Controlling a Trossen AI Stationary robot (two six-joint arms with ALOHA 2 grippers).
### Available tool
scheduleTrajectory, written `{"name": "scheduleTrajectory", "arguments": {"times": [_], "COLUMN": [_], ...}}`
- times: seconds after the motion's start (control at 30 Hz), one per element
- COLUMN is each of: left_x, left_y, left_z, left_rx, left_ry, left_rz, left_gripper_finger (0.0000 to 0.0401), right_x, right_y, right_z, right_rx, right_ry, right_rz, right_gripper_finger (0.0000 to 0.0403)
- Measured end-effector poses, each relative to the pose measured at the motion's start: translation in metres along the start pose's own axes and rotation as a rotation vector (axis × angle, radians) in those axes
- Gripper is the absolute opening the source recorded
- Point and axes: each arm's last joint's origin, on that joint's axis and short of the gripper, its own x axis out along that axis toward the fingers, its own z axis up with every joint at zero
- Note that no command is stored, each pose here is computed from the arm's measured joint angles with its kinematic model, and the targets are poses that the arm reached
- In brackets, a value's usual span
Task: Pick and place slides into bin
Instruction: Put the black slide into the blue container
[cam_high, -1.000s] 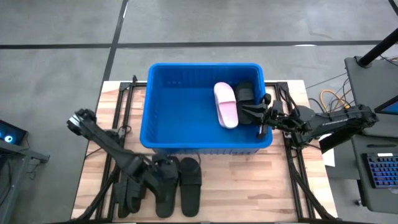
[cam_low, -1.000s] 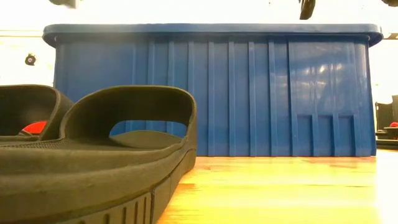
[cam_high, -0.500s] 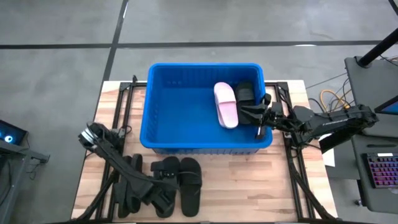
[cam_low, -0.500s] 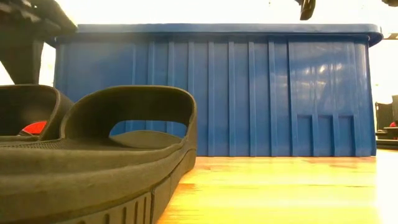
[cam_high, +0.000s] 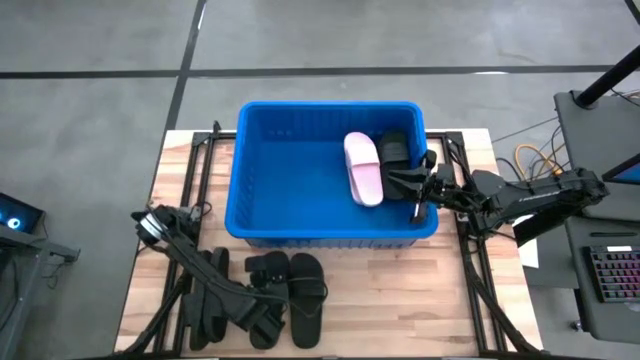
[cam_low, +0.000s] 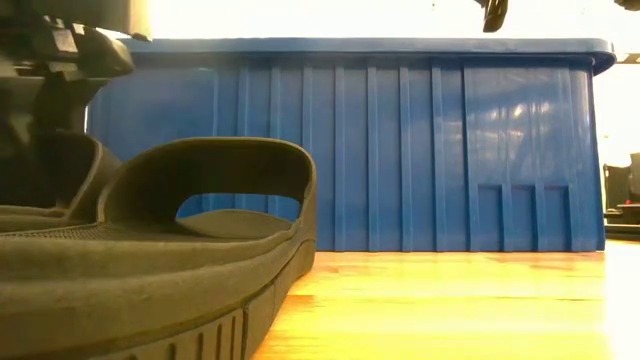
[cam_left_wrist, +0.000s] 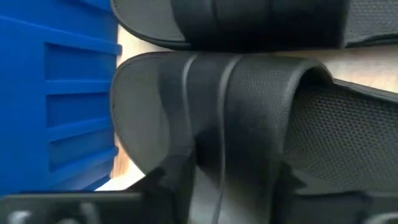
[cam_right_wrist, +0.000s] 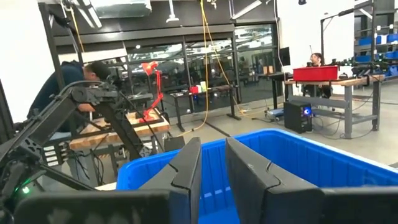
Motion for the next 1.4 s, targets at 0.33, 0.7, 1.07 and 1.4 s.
{"name": "scheduleTrajectory", "arguments": {"times": [0.33,0.7,1.07,1.4], "left_x": [-0.035,-0.124,-0.191,-0.155], "left_y": [0.025,0.095,0.158,0.198], "left_z": [0.0,0.003,0.044,0.083], "left_rx": [0.026,-0.135,-0.348,-0.417], "left_ry": [-0.028,-0.295,-1.085,-1.048], "left_rz": [-0.1,-0.423,-0.328,0.137], "left_gripper_finger": [0.001,0.0002,0.0001,0.0], "right_x": [0.0,0.0,0.0,-0.005], "right_y": [0.0,0.0,0.0,-0.002], "right_z": [0.0,0.0,0.001,0.011], "right_rx": [-0.023,-0.03,-0.022,0.023], "right_ry": [0.0,0.0,-0.004,-0.042], "right_rz": [0.0,0.0,0.0,0.002], "right_gripper_finger": [0.006,0.0059,0.0056,0.0057]}}
